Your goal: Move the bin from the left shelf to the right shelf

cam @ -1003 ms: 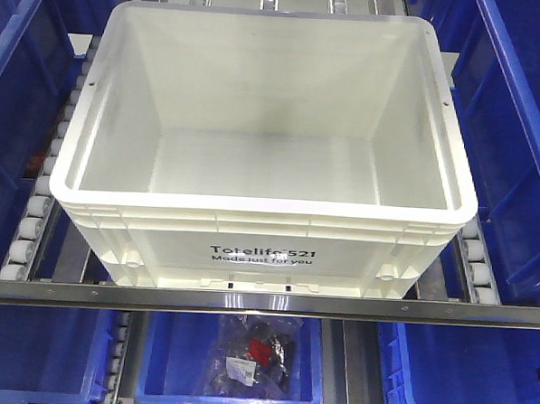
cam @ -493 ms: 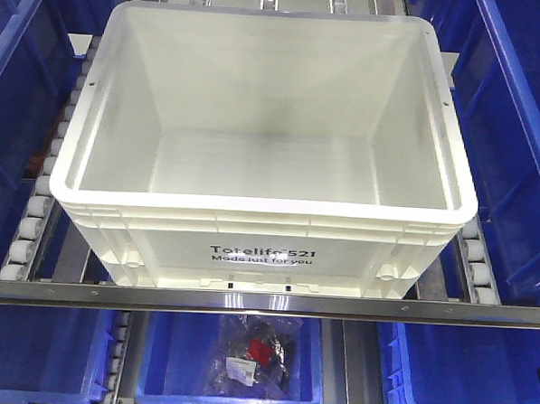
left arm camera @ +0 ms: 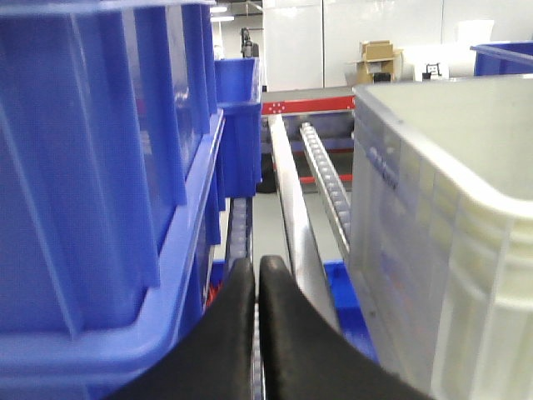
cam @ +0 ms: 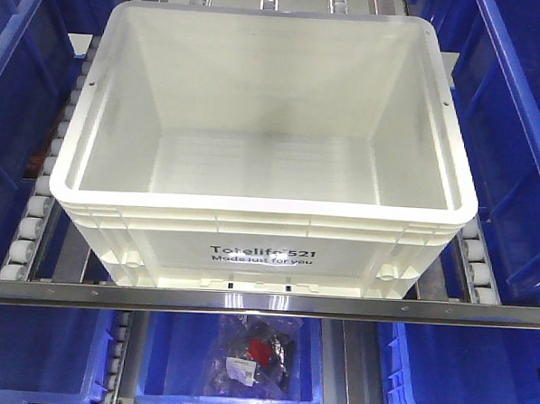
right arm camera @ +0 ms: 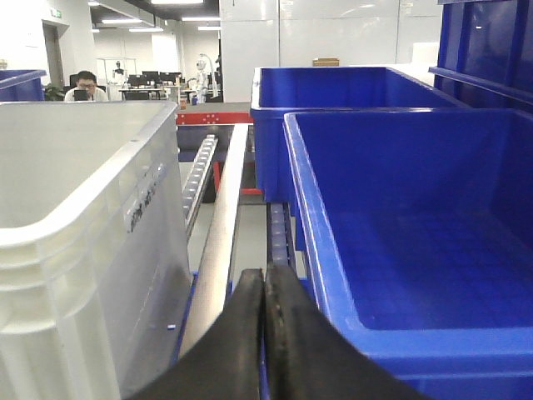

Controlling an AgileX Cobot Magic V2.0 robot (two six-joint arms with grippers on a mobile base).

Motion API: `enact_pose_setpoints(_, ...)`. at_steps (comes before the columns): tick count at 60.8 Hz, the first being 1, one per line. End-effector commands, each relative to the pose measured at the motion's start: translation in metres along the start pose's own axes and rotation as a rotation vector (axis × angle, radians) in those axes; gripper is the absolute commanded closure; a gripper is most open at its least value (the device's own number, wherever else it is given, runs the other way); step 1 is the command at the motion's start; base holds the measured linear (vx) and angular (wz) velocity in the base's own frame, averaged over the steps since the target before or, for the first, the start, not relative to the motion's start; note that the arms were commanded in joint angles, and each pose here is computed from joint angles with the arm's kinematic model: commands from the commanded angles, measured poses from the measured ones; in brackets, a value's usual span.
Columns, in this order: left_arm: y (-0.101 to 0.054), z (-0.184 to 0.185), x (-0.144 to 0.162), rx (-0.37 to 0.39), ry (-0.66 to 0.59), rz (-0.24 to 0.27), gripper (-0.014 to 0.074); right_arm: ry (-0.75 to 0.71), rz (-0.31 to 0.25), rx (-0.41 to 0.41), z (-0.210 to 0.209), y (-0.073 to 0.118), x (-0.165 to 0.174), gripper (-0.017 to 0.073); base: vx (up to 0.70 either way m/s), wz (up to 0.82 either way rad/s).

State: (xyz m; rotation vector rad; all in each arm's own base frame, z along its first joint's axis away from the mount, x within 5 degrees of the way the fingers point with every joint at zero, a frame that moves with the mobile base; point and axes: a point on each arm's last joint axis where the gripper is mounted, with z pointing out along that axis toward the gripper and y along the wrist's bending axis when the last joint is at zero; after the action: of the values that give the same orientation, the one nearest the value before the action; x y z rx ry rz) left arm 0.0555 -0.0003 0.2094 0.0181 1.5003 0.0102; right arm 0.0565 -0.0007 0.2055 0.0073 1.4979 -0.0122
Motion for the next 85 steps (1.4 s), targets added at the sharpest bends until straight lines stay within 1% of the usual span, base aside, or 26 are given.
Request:
enact_pose_setpoints(1,0.001,-0.006,-0.035,-0.004,-0.179,-0.023,0.0601,-0.106,-0.006,0.0,-0.003,0.0,-0.025,0.0566,0.0,0.0)
enact_pose_setpoints(5,0.001,-0.01,-0.055,-0.003,-0.235,-0.038,0.0601,-0.117,0.007,0.001,-0.006,0.0,-0.039,0.0566,0.0,0.0)
enact_pose_setpoints(9,0.002,-0.016,-0.076,0.0,-0.285,-0.07,0.0601,-0.138,0.009,0.002,-0.009,0.0,-0.053,0.0566,0.0,0.0)
enact_pose_setpoints(13,0.002,-0.025,-0.1,0.01,-0.335,-0.113,0.0601,-0.161,0.005,0.003,-0.013,0.0,-0.069,0.0566,0.0,0.0)
enact_pose_setpoints(16,0.002,-0.032,-0.118,0.017,-0.362,-0.125,0.0601,-0.164,-0.004,0.006,-0.016,-0.001,-0.081,0.0566,0.0,0.0)
enact_pose_setpoints(19,0.002,-0.038,-0.133,0.021,-0.374,-0.123,0.0601,-0.153,-0.011,0.008,-0.017,-0.001,-0.092,0.0566,0.0,0.0)
enact_pose_setpoints(24,0.001,-0.044,-0.16,0.025,-0.351,-0.097,0.0601,-0.138,-0.013,0.01,-0.018,-0.001,-0.113,0.0566,0.0,0.0)
enact_pose_setpoints(32,0.0,-0.035,-0.187,0.033,-0.211,-0.045,0.0601,-0.076,-0.012,0.013,-0.011,-0.001,-0.14,0.0566,0.0,0.0)
enact_pose_setpoints(35,0.0,-0.03,-0.193,0.039,-0.145,-0.038,0.0601,-0.024,-0.011,0.014,-0.005,-0.002,-0.144,0.0566,0.0,0.0)
enact_pose_setpoints(40,-0.001,-0.016,-0.193,0.047,-0.016,-0.019,0.0601,0.078,-0.011,0.016,0.005,-0.002,-0.146,0.0566,0.0,0.0)
enact_pose_setpoints(42,-0.001,-0.01,-0.19,0.05,0.028,-0.02,0.0601,0.128,-0.011,0.017,0.011,-0.002,-0.143,0.0566,0.0,0.0)
enact_pose_setpoints(51,-0.003,0.017,-0.165,0.063,0.258,-0.024,0.0601,0.323,-0.006,0.017,0.029,-0.002,-0.127,0.0566,0.0,0.0)
enact_pose_setpoints(55,-0.003,0.023,-0.155,0.068,0.337,-0.025,0.0601,0.377,-0.007,0.018,0.035,-0.002,-0.122,0.0566,0.0,0.0)
enact_pose_setpoints(61,-0.003,0.028,-0.146,0.071,0.403,-0.024,0.0601,0.407,-0.007,0.018,0.04,-0.002,-0.119,0.0566,0.0,0.0)
enact_pose_setpoints(72,-0.003,0.028,-0.144,0.071,0.415,-0.024,0.0601,0.446,-0.009,0.018,0.045,-0.002,-0.115,0.0554,0.0,0.0)
enact_pose_setpoints(76,-0.004,0.028,-0.144,0.074,0.416,-0.032,0.059,0.466,-0.027,0.011,0.047,-0.002,-0.113,0.0513,0.0,0.0)
enact_pose_setpoints(78,-0.004,0.028,-0.144,0.075,0.416,-0.037,0.0573,0.476,-0.034,0.007,0.048,-0.002,-0.112,0.0479,0.0,0.0)
enact_pose_setpoints(81,-0.004,0.028,-0.144,0.079,0.415,-0.045,0.0528,0.491,-0.046,-0.005,0.05,-0.001,-0.111,0.0403,0.0,0.0)
enact_pose_setpoints(83,-0.005,0.028,-0.144,0.087,0.413,-0.06,0.0489,0.501,-0.053,-0.014,0.051,0.0,-0.11,0.0342,0.0,0.0)
enact_pose_setpoints(85,-0.006,0.028,-0.145,0.092,0.413,-0.07,0.0439,0.511,-0.042,-0.029,0.053,0.001,-0.109,0.0272,0.0,0.0)
